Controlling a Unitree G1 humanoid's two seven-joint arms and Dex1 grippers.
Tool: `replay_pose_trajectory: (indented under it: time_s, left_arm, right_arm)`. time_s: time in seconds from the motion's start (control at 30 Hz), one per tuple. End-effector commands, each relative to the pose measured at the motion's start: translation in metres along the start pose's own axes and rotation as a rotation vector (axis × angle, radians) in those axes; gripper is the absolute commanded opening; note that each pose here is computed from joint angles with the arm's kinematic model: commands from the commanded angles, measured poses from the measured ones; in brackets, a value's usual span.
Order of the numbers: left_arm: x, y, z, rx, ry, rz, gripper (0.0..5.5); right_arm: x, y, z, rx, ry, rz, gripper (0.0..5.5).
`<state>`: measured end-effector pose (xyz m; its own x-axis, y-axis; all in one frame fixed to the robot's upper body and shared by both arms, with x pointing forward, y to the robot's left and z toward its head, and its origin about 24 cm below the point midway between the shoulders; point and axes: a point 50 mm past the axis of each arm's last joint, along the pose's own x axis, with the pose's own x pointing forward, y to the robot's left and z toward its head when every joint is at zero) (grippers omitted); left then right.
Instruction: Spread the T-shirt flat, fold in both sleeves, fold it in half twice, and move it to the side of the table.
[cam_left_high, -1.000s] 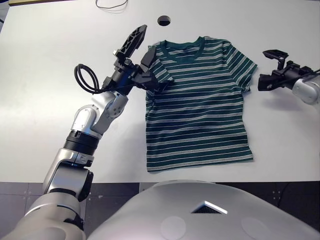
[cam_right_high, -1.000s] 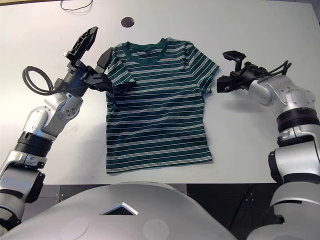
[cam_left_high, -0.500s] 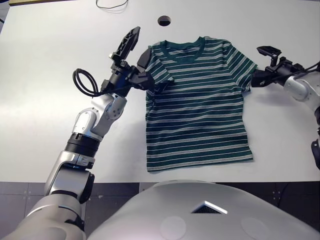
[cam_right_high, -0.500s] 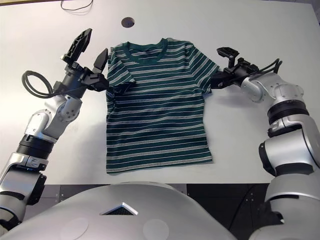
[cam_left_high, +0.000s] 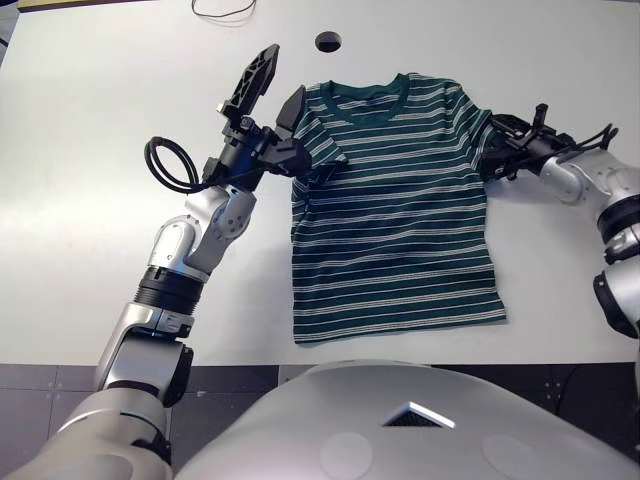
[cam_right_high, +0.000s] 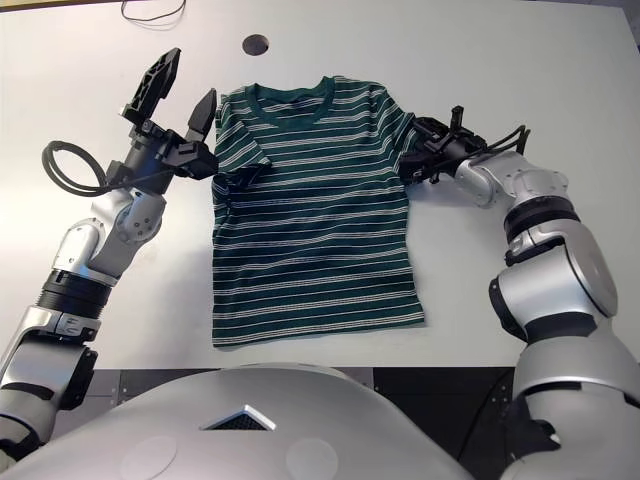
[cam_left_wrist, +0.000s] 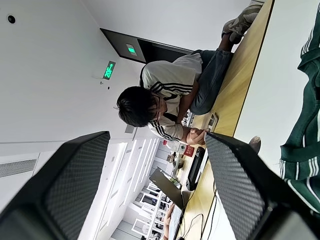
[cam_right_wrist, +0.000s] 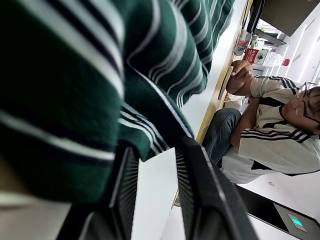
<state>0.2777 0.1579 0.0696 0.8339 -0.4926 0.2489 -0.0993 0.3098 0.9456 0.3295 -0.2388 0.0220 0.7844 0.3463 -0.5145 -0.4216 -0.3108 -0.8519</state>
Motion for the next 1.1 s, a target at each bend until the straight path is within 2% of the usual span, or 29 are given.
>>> replay_pose_trajectory:
  time_s: [0.03, 0.13, 0.43, 0.6, 0.87, 1.1]
  left_arm:
    - [-0.001, 0.001, 0.001, -0.012, -0.003, -0.003, 3.54]
    - [-0.002, 0.001, 0.001, -0.014, 0.003, -0.002, 3.54]
    - [-0.005, 0.005, -0.004, -0.015, 0.024, 0.024, 3.54]
    - [-0.008, 0.006, -0.008, -0.018, 0.047, 0.044, 3.54]
    - [-0.009, 0.001, -0.01, -0.015, 0.053, 0.019, 3.54]
    - [-0.009, -0.004, -0.01, -0.023, 0.054, 0.004, 3.54]
  right_arm:
    - [-0.001, 0.025, 0.006, 0.011, -0.001, 0.09, 0.53]
    - [-0.004, 0.025, 0.001, 0.03, 0.029, 0.07, 0.13]
    - [-0.011, 0.011, -0.003, 0.106, 0.004, -0.096, 0.13]
    - [-0.022, -0.012, -0.003, 0.183, -0.042, -0.311, 0.13]
    - [-0.022, -0.028, 0.021, 0.19, -0.126, -0.418, 0.13]
    - [-0.005, -0.036, 0.084, 0.147, -0.339, -0.387, 0.13]
